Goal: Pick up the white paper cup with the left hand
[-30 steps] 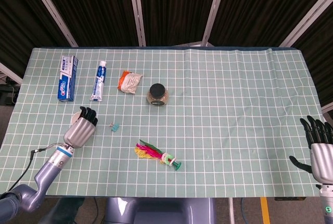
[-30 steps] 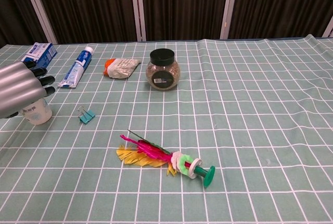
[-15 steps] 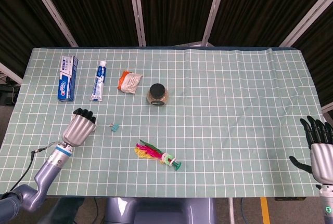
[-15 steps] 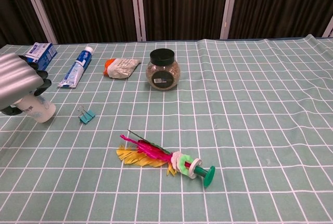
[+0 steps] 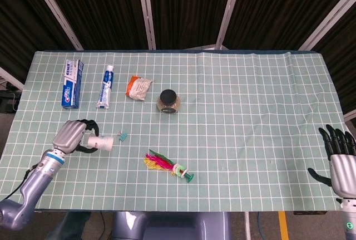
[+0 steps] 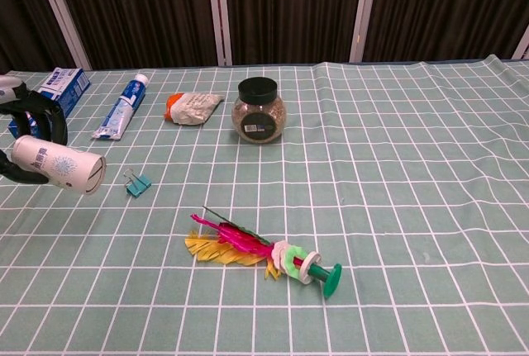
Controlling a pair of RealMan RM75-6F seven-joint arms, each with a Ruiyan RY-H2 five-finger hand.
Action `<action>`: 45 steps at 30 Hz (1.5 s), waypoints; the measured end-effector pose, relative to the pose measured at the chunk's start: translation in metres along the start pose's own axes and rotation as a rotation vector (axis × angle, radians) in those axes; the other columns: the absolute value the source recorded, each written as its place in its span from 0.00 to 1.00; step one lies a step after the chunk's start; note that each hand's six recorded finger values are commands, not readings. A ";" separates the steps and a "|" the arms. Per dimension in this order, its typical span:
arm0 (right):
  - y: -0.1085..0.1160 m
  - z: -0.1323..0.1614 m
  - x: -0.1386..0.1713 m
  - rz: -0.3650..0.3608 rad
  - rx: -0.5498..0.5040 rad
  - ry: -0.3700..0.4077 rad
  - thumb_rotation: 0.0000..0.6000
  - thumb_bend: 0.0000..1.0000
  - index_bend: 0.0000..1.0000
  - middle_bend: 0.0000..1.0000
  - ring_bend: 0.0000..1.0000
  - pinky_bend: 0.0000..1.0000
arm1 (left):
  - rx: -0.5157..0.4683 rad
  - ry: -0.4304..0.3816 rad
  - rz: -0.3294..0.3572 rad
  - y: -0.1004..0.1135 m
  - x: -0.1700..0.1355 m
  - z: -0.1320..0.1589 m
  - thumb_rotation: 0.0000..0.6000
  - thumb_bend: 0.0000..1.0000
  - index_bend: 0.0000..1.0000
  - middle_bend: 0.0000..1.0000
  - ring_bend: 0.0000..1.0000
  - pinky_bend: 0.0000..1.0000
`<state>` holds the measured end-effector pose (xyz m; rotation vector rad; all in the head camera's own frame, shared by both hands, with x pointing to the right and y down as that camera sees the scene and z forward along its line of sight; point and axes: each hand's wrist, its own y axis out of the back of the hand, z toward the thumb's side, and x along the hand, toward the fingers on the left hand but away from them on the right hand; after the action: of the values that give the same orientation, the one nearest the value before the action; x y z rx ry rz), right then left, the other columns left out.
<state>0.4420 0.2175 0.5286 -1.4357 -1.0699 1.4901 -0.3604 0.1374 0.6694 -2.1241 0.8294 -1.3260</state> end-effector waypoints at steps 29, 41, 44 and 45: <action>0.001 0.001 0.001 0.000 -0.005 0.002 1.00 0.00 0.00 0.00 0.00 0.00 | 0.330 -0.102 -0.069 -0.008 -0.012 0.002 1.00 0.00 0.00 0.00 0.00 0.00; 0.003 -0.005 -0.001 -0.003 -0.013 -0.010 1.00 0.00 0.00 0.00 0.00 0.00 | 1.038 -0.161 0.140 -0.052 -0.009 0.051 1.00 0.00 0.06 0.00 0.00 0.00; 0.004 -0.005 0.000 -0.004 -0.014 -0.009 1.00 0.00 0.00 0.00 0.00 0.00 | 1.095 -0.162 0.169 -0.066 -0.007 0.060 1.00 0.00 0.07 0.00 0.00 0.02; 0.004 -0.005 0.000 -0.005 -0.014 -0.009 1.00 0.00 0.00 0.00 0.00 0.00 | 1.112 -0.159 0.177 -0.069 -0.007 0.060 1.00 0.00 0.07 0.00 0.00 0.02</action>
<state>0.4471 0.2160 0.5249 -1.4363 -1.0908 1.4894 -0.2920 0.1956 0.6884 -1.2039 0.1050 -1.0999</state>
